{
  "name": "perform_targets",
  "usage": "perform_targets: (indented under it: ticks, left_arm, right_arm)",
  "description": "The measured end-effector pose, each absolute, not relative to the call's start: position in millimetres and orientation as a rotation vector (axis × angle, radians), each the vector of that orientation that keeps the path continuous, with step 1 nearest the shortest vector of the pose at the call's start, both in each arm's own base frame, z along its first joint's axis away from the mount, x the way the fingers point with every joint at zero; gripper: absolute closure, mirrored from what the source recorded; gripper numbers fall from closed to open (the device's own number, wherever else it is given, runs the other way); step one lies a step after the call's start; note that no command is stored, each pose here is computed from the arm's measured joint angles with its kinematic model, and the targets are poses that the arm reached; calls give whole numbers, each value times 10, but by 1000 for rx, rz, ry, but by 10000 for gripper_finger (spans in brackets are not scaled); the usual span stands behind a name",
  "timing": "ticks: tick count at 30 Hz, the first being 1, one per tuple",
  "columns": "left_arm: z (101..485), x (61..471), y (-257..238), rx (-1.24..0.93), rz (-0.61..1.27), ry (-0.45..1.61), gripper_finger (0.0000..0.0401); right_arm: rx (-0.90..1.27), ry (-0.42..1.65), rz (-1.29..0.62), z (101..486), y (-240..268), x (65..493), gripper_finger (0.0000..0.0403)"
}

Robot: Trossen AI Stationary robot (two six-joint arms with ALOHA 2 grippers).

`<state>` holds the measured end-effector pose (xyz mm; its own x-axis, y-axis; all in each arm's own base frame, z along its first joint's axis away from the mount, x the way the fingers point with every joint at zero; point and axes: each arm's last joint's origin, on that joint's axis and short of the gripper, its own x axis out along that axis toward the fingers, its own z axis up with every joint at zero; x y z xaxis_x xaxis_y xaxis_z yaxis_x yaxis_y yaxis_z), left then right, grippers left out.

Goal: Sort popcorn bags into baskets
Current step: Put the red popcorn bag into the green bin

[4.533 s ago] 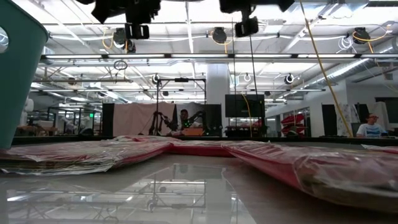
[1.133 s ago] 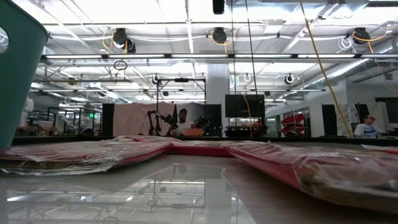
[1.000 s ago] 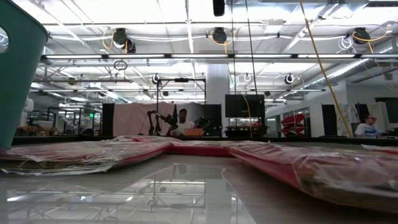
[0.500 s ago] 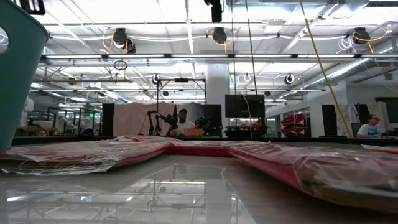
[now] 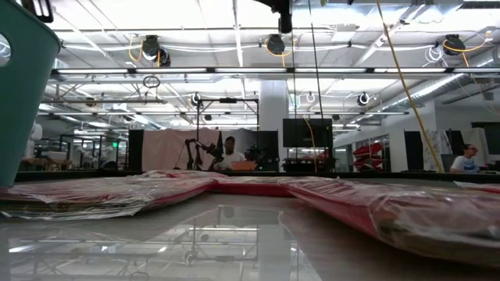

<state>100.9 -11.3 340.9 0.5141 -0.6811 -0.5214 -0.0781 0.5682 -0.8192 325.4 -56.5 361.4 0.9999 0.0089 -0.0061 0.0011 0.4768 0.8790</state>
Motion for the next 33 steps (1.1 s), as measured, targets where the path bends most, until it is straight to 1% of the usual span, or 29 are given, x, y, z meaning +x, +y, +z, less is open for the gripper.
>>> perform_targets:
  ticks: [3, 7, 10, 14, 20, 29, 33]
  left_arm:
    - [3379, 1024, -182, -947, -390, 1032, 401]
    - [3387, 1075, -287, -979, -375, 1007, 401]
    - [3325, 1140, -395, -1015, -359, 1001, 401]
    - [3222, 1185, -541, -1047, -275, 1006, 401]
    - [3170, 1111, -738, -1104, -205, 1015, 401]
    - [3041, 1020, -1038, -1178, -161, 962, 401]
    - [2925, 1001, -1186, -1202, -142, 989, 401]
  right_arm:
    - [1055, 37, 13, 3666, -627, 3153, 234]
    - [1031, 62, 19, 3732, -689, 3020, 234]
    - [1015, 76, 20, 3775, -717, 2930, 234]
    - [988, 94, 22, 3832, -721, 2807, 234]
    - [963, 127, -5, 3870, -707, 2664, 234]
    - [955, 146, -14, 3858, -702, 2648, 234]
    - [957, 147, -16, 3855, -703, 2649, 234]
